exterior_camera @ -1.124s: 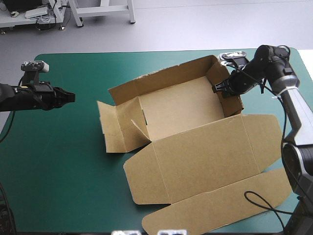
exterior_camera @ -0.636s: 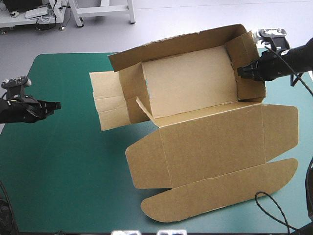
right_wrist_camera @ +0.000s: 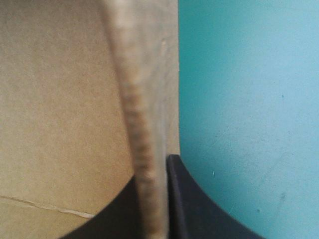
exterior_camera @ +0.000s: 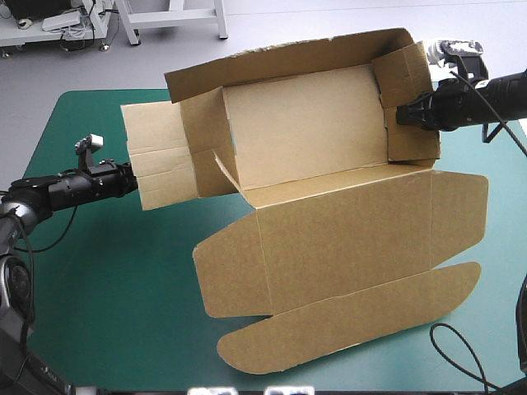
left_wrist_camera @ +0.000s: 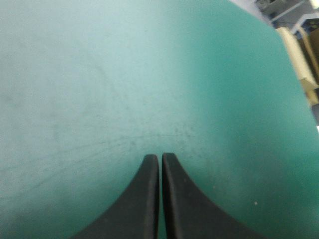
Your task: Fold the box
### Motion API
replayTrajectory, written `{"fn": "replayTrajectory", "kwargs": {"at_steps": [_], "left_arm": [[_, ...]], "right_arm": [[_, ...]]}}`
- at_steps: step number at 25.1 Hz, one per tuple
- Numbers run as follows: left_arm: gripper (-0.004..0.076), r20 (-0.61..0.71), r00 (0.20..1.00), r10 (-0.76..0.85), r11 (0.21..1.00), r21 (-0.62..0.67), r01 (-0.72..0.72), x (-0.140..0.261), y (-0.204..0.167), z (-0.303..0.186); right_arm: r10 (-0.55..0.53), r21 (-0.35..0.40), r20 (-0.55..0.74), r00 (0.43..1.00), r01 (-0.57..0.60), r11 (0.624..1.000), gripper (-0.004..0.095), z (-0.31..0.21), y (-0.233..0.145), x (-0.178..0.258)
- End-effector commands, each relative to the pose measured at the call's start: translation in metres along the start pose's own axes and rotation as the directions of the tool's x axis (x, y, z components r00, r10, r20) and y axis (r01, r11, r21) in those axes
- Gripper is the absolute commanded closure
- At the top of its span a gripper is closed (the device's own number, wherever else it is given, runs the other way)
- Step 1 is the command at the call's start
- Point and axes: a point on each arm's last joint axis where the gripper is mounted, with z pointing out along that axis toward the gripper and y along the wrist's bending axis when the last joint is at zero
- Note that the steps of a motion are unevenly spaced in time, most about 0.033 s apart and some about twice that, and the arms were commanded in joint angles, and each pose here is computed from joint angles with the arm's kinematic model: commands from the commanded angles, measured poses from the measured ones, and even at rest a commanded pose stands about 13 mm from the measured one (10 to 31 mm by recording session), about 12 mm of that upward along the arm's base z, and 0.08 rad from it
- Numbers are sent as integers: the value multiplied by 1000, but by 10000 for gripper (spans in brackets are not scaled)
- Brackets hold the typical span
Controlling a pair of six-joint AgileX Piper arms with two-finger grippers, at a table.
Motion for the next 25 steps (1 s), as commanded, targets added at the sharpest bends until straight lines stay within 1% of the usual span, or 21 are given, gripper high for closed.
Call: {"fn": "replayTrajectory", "kwargs": {"at_steps": [1,2,3,4,6,7,9,12,14,15,19,25], "left_arm": [[716,89,995,34,979,196,-51,-12,-34,8],[716,82,996,40,977,208,-57,-10,-38,13],[716,66,994,86,966,238,-100,-9,-49,22],[716,58,993,102,960,256,-114,-9,-56,26],[716,62,991,121,931,340,-135,-12,-76,33],[716,78,989,124,899,414,-146,-16,-89,33],[716,88,987,134,855,494,-160,-21,-103,30],[716,59,990,128,851,507,-140,-26,-114,26],[716,15,983,184,851,498,-167,-25,-126,25],[716,-2,979,203,849,499,-175,-23,-131,25],[716,-2,968,252,830,515,-215,-19,-151,19],[716,-2,956,294,797,552,-244,-11,-186,7]], "right_arm": [[-2,-78,94,996,9,997,926,-25,24,-7],[-3,-80,92,996,10,997,927,-24,25,-7],[-9,-79,85,996,15,997,926,-22,27,-7],[-12,-83,83,996,19,996,926,-21,29,-7],[-20,-89,77,997,26,996,926,-19,32,-6],[-26,-86,69,997,32,996,926,-18,33,-6],[-27,-63,61,998,31,998,926,-18,31,-5],[-31,-13,41,999,32,999,926,-17,26,-3],[-37,46,18,999,36,998,926,-17,21,-1],[-34,62,10,999,33,998,926,-17,19,-1],[-42,88,2,999,42,995,926,-17,17,0],[-43,94,10,999,42,995,926,-16,16,-1]]}}
